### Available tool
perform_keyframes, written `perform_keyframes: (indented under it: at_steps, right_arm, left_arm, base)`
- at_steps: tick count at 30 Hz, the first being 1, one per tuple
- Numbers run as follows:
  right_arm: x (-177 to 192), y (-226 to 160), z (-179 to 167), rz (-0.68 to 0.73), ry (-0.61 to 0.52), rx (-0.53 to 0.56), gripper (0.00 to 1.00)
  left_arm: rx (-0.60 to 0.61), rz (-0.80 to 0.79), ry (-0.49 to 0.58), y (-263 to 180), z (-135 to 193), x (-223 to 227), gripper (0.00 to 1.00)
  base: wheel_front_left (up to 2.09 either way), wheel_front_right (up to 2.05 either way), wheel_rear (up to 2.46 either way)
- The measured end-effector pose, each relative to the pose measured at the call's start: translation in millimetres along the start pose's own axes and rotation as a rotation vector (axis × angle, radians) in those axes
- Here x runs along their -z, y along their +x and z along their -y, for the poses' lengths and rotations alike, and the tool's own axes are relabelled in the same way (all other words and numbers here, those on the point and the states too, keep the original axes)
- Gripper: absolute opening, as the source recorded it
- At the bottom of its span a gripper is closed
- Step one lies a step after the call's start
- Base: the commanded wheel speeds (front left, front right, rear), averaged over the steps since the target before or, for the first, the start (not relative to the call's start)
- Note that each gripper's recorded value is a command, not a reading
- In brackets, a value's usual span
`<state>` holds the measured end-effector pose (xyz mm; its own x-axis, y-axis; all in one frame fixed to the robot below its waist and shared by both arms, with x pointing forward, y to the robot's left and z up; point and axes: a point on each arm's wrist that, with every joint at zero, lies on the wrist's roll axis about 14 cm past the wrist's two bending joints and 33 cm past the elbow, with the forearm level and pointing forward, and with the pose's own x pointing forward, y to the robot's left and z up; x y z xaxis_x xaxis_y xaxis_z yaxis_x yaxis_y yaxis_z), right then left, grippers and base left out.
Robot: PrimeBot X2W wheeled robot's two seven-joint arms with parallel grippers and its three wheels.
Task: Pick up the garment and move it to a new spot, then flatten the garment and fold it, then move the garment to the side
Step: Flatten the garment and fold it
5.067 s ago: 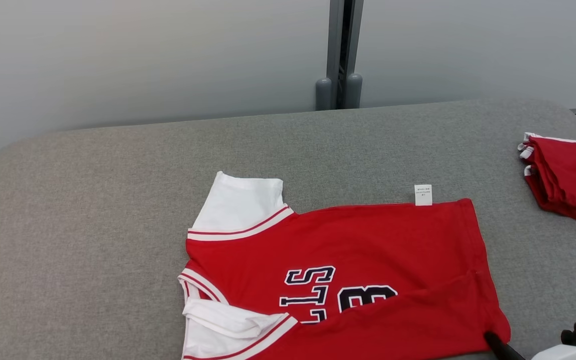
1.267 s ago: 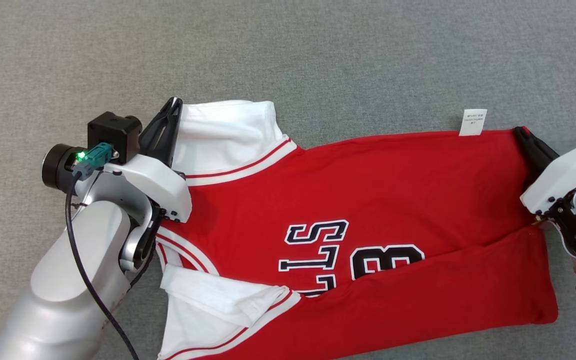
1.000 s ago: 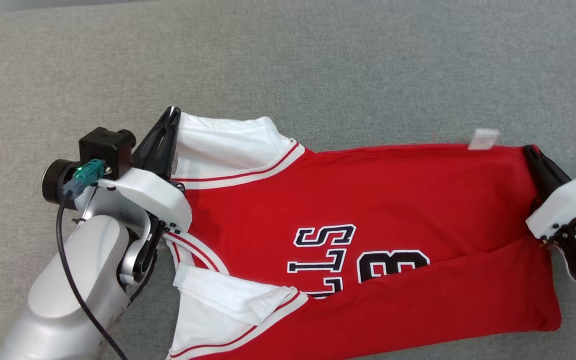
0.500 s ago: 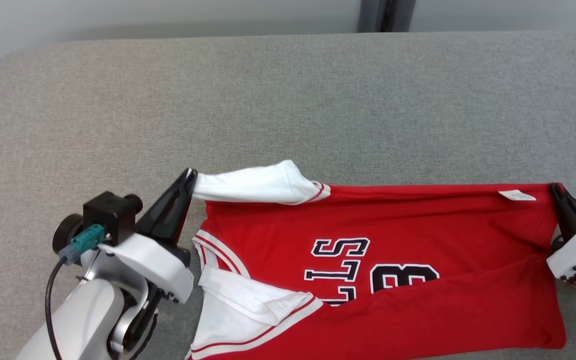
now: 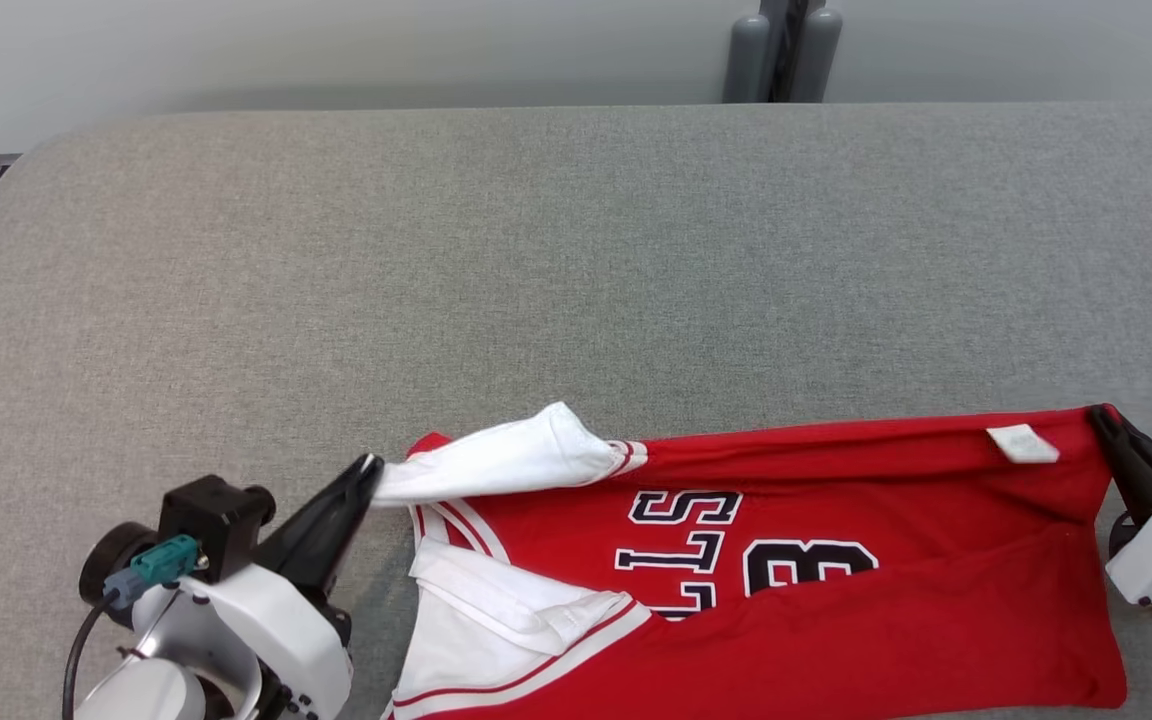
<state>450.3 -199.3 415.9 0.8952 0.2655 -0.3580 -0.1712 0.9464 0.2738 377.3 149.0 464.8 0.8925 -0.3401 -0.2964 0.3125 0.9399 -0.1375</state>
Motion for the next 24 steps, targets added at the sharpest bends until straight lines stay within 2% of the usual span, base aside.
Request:
perform_keyframes:
  at_steps: [11, 24]
  right_arm:
    - [-3, -12, 8, -0.012, -0.014, 0.008, 0.00]
    - [11, -29, 4, -0.121, -0.024, -0.037, 0.00]
  left_arm:
    - [0.045, -0.094, -0.013, -18, 9, 18, 0.00]
    - [0.124, -0.229, -0.005, -30, 23, 40, 0.00]
  base:
    - [0.00, 0.00, 0.00]
    - [0.00, 0.00, 0.00]
